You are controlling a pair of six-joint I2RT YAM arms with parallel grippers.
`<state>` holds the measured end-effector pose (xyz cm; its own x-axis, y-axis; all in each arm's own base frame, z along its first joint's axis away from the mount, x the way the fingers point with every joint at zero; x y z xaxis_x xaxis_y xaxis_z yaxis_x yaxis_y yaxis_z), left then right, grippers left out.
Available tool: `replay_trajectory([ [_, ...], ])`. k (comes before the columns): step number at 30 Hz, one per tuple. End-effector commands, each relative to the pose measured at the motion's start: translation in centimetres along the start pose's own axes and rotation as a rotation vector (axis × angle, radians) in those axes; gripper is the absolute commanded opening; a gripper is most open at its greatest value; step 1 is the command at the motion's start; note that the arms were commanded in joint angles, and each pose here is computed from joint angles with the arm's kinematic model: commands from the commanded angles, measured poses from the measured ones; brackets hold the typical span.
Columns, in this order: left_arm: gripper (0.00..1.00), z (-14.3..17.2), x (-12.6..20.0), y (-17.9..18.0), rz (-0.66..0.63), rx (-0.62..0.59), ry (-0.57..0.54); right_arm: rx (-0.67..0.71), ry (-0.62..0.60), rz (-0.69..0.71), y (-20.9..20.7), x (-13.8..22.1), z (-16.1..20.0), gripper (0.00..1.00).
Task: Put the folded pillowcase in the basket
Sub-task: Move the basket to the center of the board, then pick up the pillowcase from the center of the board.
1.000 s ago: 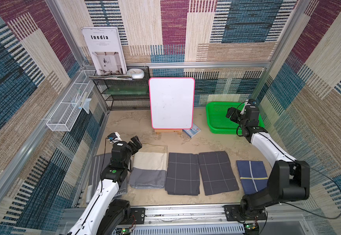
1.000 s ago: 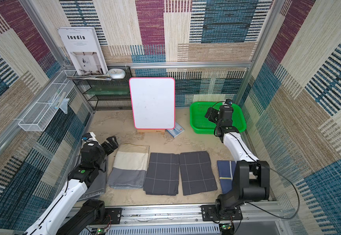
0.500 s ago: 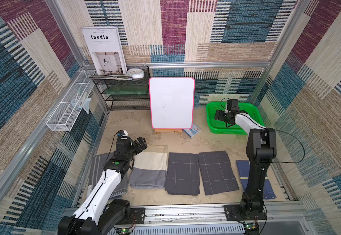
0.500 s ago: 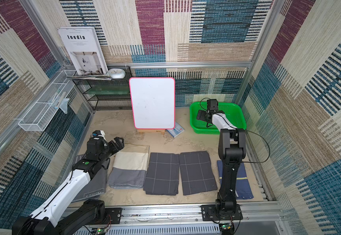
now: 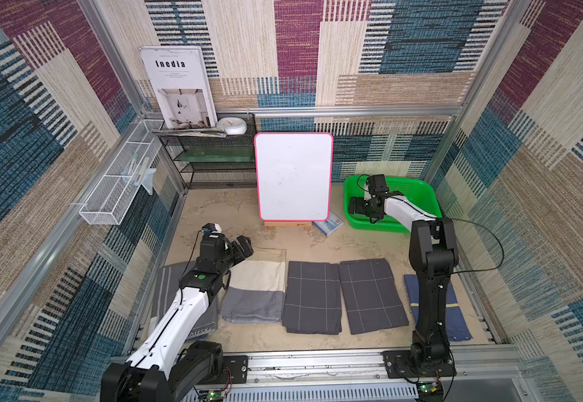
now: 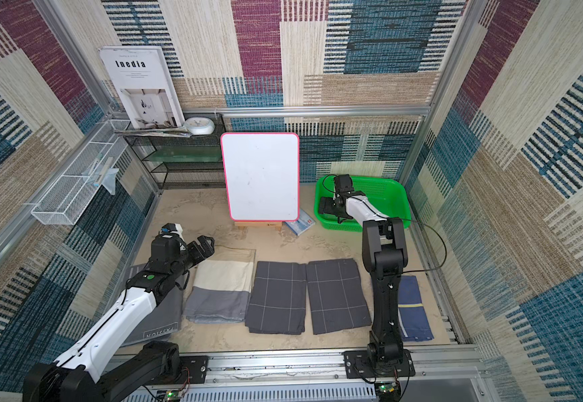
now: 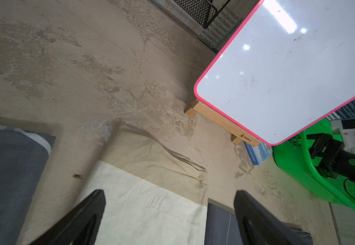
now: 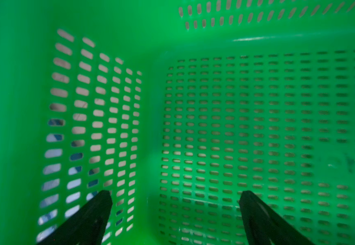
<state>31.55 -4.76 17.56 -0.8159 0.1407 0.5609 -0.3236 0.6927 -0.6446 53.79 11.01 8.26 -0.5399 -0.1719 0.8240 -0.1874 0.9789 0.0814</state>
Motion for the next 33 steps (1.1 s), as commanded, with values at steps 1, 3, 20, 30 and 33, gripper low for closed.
replay_trajectory([
  [1, 0.99, -0.2, 0.3, 0.2, 0.004, 0.001, -0.026, 0.015, -0.002, -0.044, 2.0, 0.6, 0.1, 1.00],
  [3, 0.99, -0.1, 0.4, 0.5, -0.009, -0.004, -0.029, 0.036, 0.006, -0.041, 2.8, 0.9, 0.5, 1.00],
  [20, 0.99, 2.5, 0.4, -0.6, 0.028, 0.034, 0.097, 0.001, -0.083, 0.079, 3.4, 11.7, 1.1, 1.00],
  [30, 0.99, 9.1, 1.0, -12.4, 0.266, -0.340, 0.336, -0.002, -0.360, 0.000, 6.1, 23.5, 2.1, 1.00],
  [33, 0.99, 11.4, 0.8, -15.2, 0.291, -0.454, 0.390, 0.018, -0.419, -0.060, 6.9, 26.1, 3.3, 1.00],
])
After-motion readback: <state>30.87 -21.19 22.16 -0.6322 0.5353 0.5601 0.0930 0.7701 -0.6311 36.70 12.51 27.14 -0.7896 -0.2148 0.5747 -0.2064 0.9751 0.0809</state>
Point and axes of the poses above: each gripper's point midway between its finger pads, its own x axis back along the fingers, its own y axis along the line the jaws close on, z = x × y, the point moved 2 cm from there along x, back along the fingers, and after that the axes turned 14 degrees about x, right-handed, at the moved point
